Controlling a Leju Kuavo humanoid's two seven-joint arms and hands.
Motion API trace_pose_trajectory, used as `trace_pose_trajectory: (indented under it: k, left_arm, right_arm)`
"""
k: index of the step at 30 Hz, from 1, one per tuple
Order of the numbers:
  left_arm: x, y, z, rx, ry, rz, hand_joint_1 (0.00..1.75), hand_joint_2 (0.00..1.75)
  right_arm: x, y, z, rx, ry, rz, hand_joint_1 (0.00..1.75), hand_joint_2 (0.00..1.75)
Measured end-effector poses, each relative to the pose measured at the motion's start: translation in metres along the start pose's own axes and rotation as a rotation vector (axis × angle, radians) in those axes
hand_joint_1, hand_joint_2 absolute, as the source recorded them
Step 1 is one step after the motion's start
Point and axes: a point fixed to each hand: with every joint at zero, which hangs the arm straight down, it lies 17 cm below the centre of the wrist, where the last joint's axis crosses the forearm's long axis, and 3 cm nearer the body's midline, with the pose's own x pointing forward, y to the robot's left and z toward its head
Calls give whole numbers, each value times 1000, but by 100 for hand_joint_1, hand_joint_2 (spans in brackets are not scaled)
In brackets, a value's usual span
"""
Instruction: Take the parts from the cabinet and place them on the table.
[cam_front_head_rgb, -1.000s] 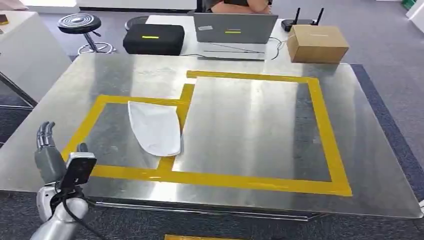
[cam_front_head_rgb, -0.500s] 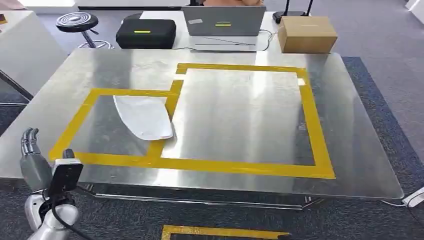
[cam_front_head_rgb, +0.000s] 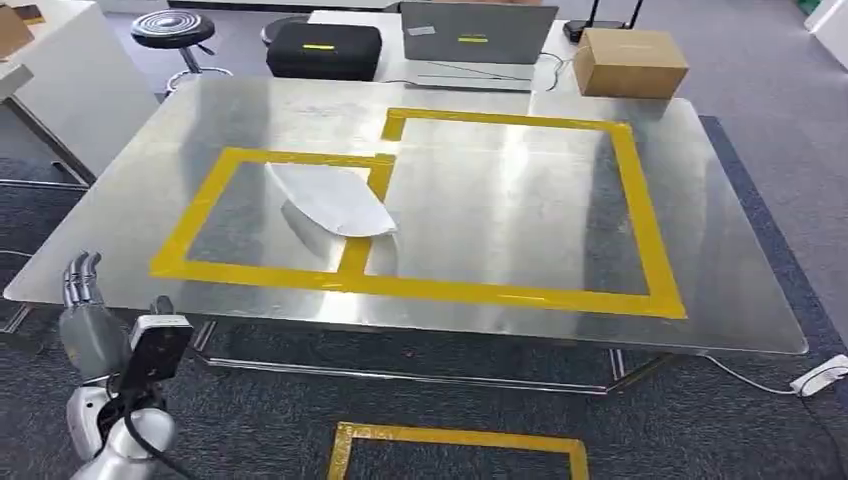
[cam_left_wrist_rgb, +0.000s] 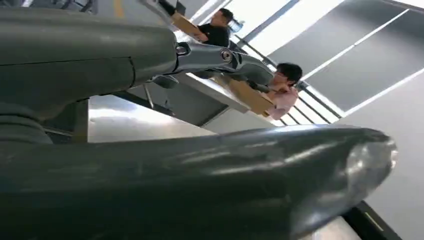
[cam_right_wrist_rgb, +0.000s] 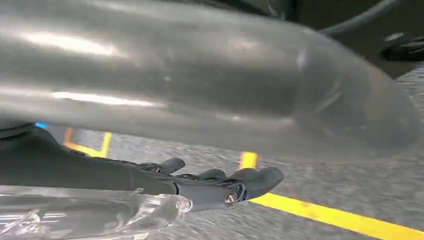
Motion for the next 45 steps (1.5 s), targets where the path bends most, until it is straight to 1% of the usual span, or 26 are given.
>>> trace_pose_trajectory:
  k: [3,5,13,18,21,26,29,32,37,41,45]
  left_arm:
    - [13,-4,-8,6,-19,21,0,0]
    - [20,-8,-10,1,-28,34,0,0]
    - [30,-17,-13,-18,-49,45,0,0]
    - [43,-22,-19,-25,-74,52,0,0]
    - [36,-26,-11,-36,-51,50,0,0]
    - [35,-27,-10,-37,-44,51,0,0]
    - [30,-26,-7,-31,-22,58,0,0]
    - [19,-22,0,-16,21,79,0,0]
    - [-15,-12,24,-18,98,78,0,0]
    - [-30,0,27,-4,118,71,0,0]
    - [-49,13,34,13,154,74,0,0]
  right_arm:
    - [-11,-7,0,-14,59,18,0,0]
    - [-12,-10,-1,-19,76,26,0,0]
    - [-19,-12,0,-14,99,59,0,0]
    - [-29,-17,1,-9,149,111,0,0]
    - [-35,-16,2,0,160,146,0,0]
    - [-44,-17,5,8,181,180,0,0]
    - [-47,-17,5,10,188,211,0,0]
    - [-44,-20,4,-1,171,220,0,0]
    - [-31,-15,2,-18,134,197,0,0]
    - [-28,-14,1,-29,123,191,0,0]
    - [-15,-6,-1,-41,105,171,0,0]
